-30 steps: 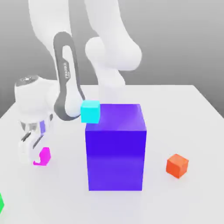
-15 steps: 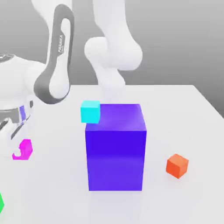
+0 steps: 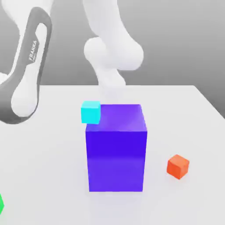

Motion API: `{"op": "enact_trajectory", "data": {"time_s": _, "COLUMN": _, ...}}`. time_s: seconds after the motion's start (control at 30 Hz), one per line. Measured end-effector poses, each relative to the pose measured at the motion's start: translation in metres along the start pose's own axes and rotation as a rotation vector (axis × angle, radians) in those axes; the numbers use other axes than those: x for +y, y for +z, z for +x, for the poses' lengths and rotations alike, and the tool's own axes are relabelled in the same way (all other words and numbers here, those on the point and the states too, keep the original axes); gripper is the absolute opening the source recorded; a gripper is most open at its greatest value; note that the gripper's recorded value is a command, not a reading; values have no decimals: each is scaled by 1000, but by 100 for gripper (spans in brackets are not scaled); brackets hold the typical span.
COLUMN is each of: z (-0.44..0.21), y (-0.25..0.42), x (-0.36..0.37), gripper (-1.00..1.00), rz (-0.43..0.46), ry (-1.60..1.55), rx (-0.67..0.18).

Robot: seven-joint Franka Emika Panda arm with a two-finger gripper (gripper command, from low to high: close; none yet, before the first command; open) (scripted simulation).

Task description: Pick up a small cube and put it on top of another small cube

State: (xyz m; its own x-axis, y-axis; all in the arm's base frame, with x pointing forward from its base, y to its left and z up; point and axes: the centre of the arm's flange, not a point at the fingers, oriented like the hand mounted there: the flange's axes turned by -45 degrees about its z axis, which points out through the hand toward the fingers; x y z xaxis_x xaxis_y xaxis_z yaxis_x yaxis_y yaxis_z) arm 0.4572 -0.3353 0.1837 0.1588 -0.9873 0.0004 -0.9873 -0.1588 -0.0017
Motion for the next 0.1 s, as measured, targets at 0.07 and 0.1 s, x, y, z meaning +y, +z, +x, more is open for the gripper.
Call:
{"op": "enact_trajectory", "data": {"time_s": 0.07, "z": 0, "y": 0, "x": 0, "gripper": 100, "rz": 0, "ry": 0, "rx": 0}}
{"op": "enact_trajectory", "data": {"time_s": 0.1, "z": 0, "y": 0, "x": 0, "gripper": 100, "rz": 0, "ry": 0, "rx": 0}}
